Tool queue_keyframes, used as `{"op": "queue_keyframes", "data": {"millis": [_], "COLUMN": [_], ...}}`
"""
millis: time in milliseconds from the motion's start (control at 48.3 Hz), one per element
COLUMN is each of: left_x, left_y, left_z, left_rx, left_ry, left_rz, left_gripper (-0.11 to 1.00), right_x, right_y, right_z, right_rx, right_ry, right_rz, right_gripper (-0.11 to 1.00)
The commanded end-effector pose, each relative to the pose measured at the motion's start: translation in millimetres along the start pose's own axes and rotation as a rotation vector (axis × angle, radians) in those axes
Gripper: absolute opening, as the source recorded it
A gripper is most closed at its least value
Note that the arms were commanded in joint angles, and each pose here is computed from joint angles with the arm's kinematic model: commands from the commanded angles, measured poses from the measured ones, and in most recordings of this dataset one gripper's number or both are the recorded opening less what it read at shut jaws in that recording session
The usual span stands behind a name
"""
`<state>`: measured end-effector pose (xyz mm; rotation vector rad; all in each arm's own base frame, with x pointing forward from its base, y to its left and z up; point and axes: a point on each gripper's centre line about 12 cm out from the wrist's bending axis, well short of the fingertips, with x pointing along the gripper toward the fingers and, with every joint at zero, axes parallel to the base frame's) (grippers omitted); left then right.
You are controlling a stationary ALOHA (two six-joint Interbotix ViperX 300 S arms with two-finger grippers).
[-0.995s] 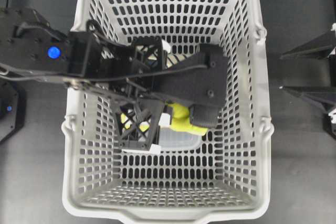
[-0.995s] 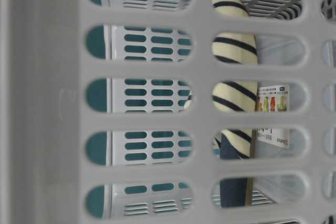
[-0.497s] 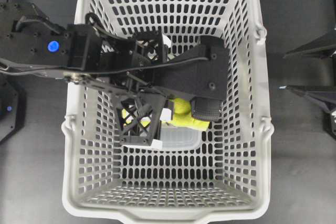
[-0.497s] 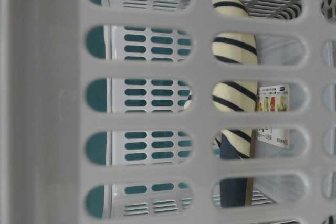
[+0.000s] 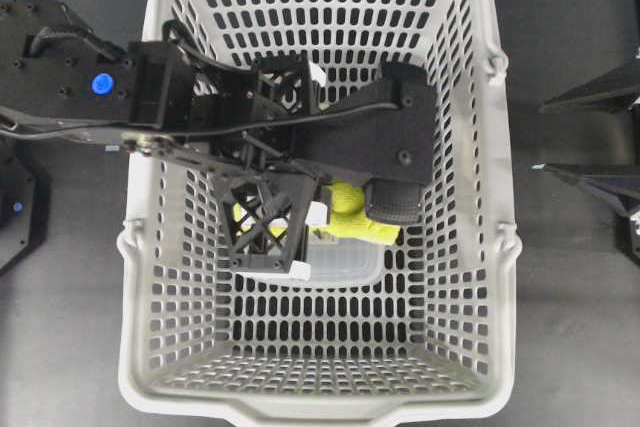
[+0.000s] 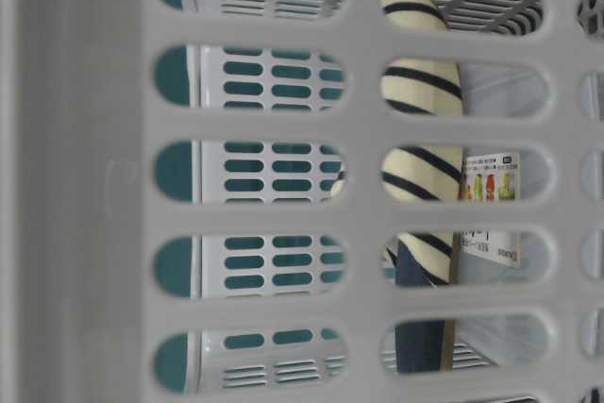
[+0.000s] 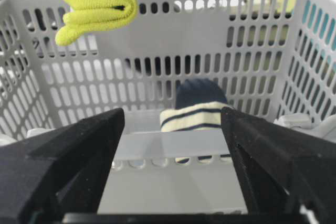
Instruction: Pick up the yellow cloth from the shopping basket with the left arm.
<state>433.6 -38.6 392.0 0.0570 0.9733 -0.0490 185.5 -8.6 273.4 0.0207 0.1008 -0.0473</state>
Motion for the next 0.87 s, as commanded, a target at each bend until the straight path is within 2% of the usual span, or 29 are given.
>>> {"op": "queue_keyframes", "data": {"millis": [0,269,518,746,850], "left_x": [-19.6,-19.3,-29.8,-32.4,-41.1], "left_y": [4.3,5.0,6.0,8.1,9.0], "left_z": [7.0,8.1,18.2,15.4,17.0], "left_rx": [-0.007,-0.008,-0.010,-0.012,-0.016], "left_ry": [-0.055,-0.058,-0.099,-0.079,-0.105], "left_rz": [0.007,0.007,0.008,0.011,0.012], "left_gripper": [0.16,0.16,0.16,0.16,0.16], "right_x": [1.1,0.3,-0.3,-2.1,-3.7], "right_y": [0.0,0.1,0.1,-0.2,-0.1], "right_z": [3.4,7.4,7.3,9.2,10.1], "right_rx": [0.002,0.002,0.003,0.005,0.005], "right_ry": [-0.012,-0.040,-0.041,-0.049,-0.057], "right_rz": [0.000,0.000,0.000,-0.001,-0.001], "right_gripper": [0.71,0.71,0.71,0.71,0.71]}}
